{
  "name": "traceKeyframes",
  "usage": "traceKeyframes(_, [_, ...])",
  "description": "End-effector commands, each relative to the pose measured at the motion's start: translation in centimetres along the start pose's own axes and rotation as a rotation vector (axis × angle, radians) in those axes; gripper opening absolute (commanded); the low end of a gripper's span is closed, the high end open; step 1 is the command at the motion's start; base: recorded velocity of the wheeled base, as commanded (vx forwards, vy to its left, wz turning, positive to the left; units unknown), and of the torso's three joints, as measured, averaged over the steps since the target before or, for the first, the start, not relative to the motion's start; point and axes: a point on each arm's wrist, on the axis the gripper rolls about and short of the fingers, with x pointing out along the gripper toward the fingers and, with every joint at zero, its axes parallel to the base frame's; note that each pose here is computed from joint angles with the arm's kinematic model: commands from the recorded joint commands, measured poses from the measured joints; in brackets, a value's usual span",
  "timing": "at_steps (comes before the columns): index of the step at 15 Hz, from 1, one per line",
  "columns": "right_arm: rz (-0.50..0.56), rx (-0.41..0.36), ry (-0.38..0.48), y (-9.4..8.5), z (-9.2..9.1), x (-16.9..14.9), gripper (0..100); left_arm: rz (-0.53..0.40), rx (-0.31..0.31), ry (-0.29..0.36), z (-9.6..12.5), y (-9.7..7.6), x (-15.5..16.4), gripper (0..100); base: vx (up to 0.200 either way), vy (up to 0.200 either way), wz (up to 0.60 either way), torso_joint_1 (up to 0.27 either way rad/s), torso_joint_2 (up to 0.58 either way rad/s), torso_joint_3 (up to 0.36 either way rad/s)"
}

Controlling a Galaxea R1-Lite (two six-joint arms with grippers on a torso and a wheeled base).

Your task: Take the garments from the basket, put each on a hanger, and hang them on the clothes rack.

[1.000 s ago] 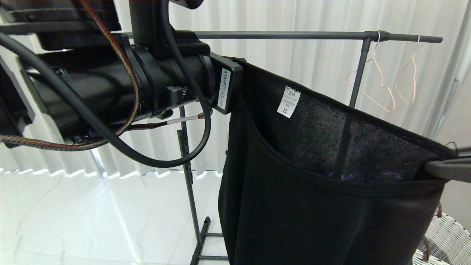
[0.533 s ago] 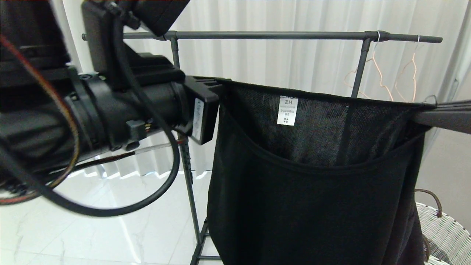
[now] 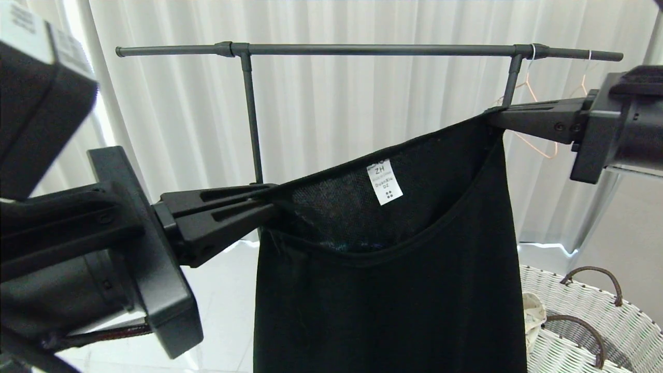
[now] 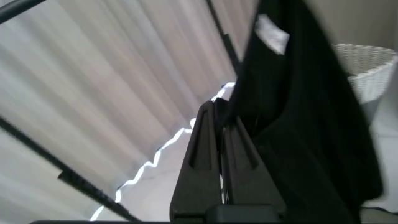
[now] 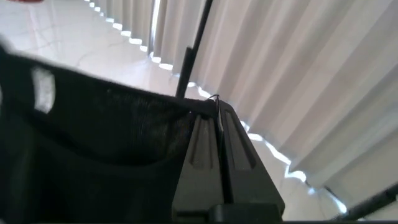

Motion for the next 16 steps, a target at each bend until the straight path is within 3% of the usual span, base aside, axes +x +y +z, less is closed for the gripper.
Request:
traceKeyframes(1, [0.014, 0.005, 0.038, 0.0, -0.8, 1.7, 0, -0.029, 0.002, -0.021, 0.2, -0.5, -0.5, 0, 0.000, 0.000, 0.00, 0.000, 0.00, 0.000])
traceKeyframes(9, [0.012, 0.002, 0.025, 0.2, -0.5, 0.6, 0, -0.039, 0.005, -0.021, 0.3, -0.7, -0.4, 0, 0.000, 0.000, 0.00, 0.000, 0.00, 0.000])
traceKeyframes(13, [0.009, -0.001, 0.046, 0.6, 0.1, -3.0, 0, 0.095, -0.010, 0.043, -0.1, 1.3, 1.1, 0, 0.000, 0.000, 0.00, 0.000, 0.00, 0.000])
traceKeyframes(16, [0.028, -0.061, 0.115, 1.1, -0.3, -5.9, 0, 0.171, -0.021, 0.058, 0.6, 3.1, 3.1, 0, 0.000, 0.000, 0.00, 0.000, 0.00, 0.000])
